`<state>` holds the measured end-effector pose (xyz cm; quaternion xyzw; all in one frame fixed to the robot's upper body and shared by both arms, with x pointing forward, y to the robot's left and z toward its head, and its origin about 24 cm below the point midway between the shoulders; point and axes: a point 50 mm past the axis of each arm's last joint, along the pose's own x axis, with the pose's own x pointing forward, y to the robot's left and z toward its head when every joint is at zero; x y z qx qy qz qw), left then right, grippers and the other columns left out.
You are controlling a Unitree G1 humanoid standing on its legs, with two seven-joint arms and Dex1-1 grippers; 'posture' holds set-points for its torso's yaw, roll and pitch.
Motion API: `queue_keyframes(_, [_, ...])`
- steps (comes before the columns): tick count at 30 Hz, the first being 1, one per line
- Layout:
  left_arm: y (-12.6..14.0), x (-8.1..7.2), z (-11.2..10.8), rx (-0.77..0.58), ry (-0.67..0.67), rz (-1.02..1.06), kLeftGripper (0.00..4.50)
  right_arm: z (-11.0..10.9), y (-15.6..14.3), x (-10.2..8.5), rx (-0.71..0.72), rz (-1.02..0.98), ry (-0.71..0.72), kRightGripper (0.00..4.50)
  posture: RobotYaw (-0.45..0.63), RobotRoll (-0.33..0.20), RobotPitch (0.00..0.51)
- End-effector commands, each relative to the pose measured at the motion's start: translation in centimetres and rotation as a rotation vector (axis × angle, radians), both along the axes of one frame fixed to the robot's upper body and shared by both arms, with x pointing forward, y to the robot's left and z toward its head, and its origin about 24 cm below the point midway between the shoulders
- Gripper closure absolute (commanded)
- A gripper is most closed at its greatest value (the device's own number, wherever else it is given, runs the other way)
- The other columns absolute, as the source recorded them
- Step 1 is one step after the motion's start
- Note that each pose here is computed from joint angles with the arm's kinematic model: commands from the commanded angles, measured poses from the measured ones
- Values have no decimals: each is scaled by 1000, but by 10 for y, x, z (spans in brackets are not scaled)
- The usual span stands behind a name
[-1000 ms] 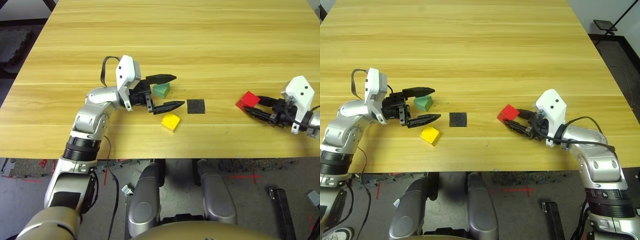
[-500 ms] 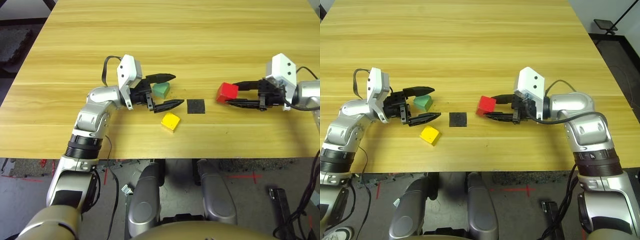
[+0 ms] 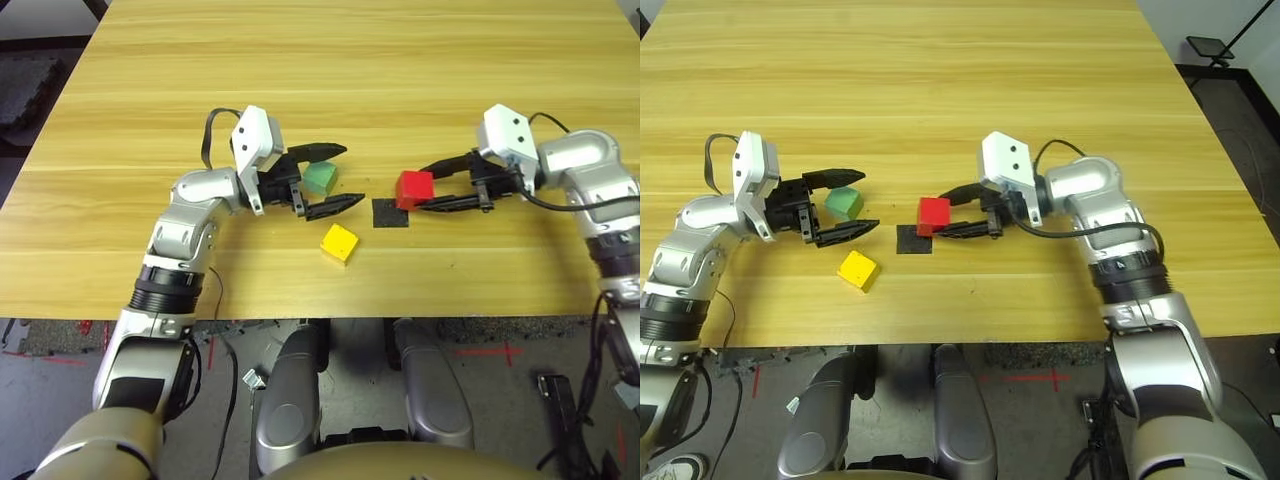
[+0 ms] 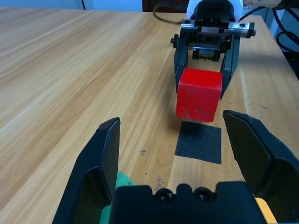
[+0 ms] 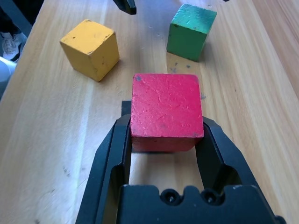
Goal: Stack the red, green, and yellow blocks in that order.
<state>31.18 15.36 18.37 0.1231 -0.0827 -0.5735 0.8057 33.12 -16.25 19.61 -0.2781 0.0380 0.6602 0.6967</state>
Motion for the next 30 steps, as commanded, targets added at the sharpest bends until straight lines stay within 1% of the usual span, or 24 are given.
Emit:
queue_keyframes(1, [0,-4,-3,1,-3,1,0,-6,4,0,-16,18,9,2455,286,39,303])
queue_keyframes(7, [1,-2,-2,1,-6,11,0,-8,7,-1,-12,39,15,2455,298,37,309])
queue_keyframes(15, [-2,-4,-2,-7,-19,9,0,-19,2,1,-39,19,0,2455,301,34,268])
queue_keyframes(22, [-3,-4,-2,-12,-23,10,0,-24,2,0,-35,17,11,2455,300,29,275])
queue_keyframes(30, [-6,-4,-4,-20,-17,10,0,-24,4,-1,-29,21,14,2455,307,25,279])
